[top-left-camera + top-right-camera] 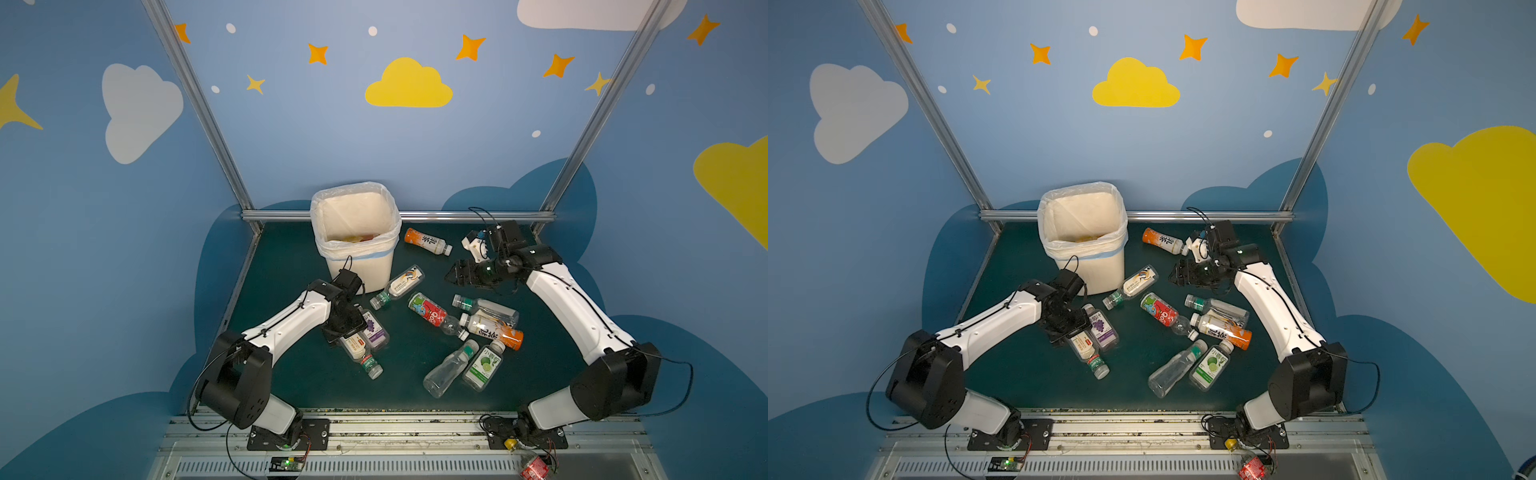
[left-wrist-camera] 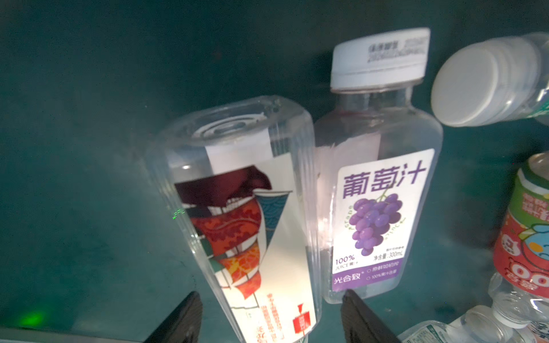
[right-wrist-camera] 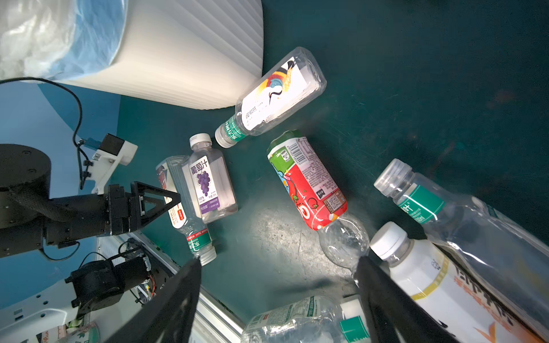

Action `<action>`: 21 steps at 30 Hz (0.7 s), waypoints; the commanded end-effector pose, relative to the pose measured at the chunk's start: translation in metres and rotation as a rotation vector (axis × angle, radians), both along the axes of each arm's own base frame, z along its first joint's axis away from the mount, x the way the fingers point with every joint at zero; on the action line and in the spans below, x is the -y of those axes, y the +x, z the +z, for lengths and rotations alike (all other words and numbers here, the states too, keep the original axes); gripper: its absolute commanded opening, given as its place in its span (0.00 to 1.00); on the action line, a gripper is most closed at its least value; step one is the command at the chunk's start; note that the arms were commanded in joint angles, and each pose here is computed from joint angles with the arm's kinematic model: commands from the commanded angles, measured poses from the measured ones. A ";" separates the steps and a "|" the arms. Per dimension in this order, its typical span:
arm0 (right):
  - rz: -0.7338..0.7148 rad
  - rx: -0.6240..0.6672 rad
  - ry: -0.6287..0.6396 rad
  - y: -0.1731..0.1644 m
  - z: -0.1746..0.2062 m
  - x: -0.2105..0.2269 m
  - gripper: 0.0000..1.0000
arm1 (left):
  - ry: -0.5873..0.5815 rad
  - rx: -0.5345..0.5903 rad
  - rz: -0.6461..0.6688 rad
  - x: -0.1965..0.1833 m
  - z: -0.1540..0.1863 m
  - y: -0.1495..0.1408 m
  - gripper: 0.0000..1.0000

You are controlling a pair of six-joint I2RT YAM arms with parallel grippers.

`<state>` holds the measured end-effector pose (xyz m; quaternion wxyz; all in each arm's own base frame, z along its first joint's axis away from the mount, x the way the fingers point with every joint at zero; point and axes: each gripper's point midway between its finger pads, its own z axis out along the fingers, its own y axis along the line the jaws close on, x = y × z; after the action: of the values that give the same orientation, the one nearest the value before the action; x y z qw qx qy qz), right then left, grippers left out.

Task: Throw the plastic bottles in the bin
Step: Pick up the plastic bottle from the center of the table.

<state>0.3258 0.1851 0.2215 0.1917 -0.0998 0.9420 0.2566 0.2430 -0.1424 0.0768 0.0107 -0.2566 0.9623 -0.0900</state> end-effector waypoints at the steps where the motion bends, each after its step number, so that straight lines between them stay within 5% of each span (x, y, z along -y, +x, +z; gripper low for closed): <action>1: 0.021 0.009 -0.017 0.001 0.007 0.002 0.83 | 0.044 -0.017 -0.013 -0.009 -0.002 -0.003 0.75; 21: 0.006 -0.013 -0.025 0.002 0.003 0.008 0.84 | 0.121 0.179 -0.011 -0.027 -0.006 0.026 0.77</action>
<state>0.3280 0.1802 0.2229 0.1859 -0.1063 0.9444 0.2495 0.2607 -0.1203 0.0665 0.0804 -0.2408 0.9657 -0.0543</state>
